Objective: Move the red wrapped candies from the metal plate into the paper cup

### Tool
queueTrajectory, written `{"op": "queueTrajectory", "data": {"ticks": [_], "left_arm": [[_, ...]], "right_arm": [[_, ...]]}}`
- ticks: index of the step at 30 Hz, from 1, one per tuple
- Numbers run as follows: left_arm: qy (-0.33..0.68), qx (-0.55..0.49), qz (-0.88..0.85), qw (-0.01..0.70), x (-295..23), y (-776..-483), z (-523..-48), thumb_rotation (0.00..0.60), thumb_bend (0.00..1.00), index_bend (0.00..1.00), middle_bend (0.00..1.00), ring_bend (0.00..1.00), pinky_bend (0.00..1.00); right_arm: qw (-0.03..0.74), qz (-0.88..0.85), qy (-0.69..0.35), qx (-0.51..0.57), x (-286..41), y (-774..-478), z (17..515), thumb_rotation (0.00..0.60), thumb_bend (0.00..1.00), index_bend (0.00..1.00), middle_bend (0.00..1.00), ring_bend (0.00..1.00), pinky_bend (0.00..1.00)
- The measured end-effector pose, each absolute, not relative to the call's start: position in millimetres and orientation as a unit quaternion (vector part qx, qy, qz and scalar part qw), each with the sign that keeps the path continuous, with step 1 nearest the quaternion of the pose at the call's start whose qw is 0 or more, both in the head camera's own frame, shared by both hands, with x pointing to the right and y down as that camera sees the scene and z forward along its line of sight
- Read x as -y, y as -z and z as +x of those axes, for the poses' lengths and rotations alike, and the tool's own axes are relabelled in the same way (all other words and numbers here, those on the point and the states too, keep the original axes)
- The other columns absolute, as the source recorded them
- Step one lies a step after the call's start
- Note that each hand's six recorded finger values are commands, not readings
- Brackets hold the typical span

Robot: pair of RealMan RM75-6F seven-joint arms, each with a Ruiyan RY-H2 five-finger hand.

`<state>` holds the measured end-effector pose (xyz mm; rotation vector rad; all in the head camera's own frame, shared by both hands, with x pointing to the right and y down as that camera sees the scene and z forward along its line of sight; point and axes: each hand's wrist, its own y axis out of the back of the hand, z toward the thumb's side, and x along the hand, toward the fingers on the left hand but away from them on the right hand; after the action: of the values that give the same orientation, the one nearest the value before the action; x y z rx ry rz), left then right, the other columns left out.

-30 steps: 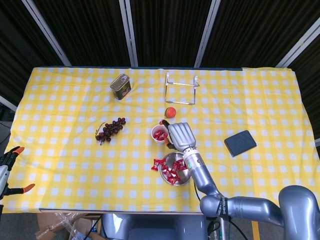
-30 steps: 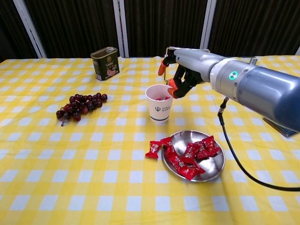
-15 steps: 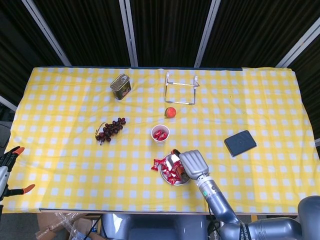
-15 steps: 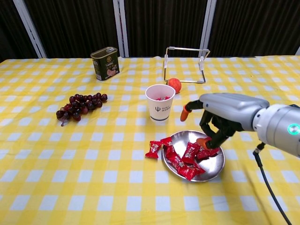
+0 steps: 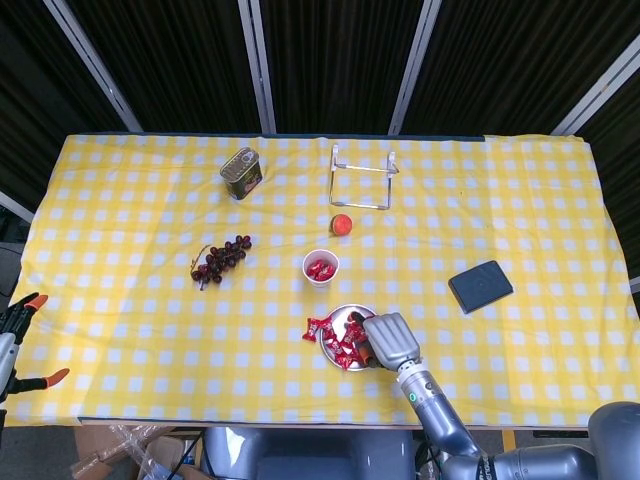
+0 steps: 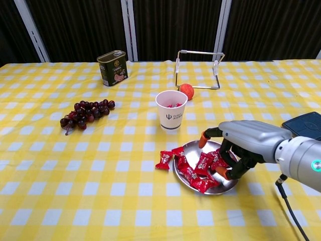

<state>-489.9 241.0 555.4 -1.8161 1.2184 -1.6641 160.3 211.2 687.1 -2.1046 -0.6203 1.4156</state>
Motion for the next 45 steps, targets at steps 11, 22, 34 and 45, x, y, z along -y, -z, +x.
{"op": "queueTrajectory", "data": {"ticks": [11, 22, 34, 45], "left_arm": [[0.596, -0.432, -0.649, 0.191, -240.6, -557.1, -490.0, 0.6, 0.05, 0.0, 0.0, 0.0, 0.0], [0.598, -0.433, -0.647, 0.189, -240.0, -557.8, -490.9, 0.6, 0.05, 0.0, 0.0, 0.0, 0.0], [0.599, -0.434, -0.647, 0.187, -239.5, -558.4, -491.3, 0.6, 0.05, 0.0, 0.0, 0.0, 0.0], [0.599, -0.434, -0.647, 0.185, -239.3, -558.5, -491.3, 0.6, 0.05, 0.0, 0.0, 0.0, 0.0]], "right_arm": [[0.247, -0.778, -0.532, 0.227, -212.5, -707.0, 163.8, 0.6, 0.46, 0.27, 0.78, 0.92, 1.0], [0.24, -0.786, -0.526, 0.218, -219.2, -716.7, 156.2, 0.6, 0.46, 0.27, 0.78, 0.92, 1.0], [0.238, -0.787, -0.525, 0.221, -217.8, -719.0, 155.6, 0.6, 0.46, 0.42, 0.78, 0.92, 1.0], [0.236, -0.791, -0.512, 0.235, -217.8, -719.9, 151.4, 0.6, 0.61, 0.62, 0.79, 0.92, 1.0]]}}
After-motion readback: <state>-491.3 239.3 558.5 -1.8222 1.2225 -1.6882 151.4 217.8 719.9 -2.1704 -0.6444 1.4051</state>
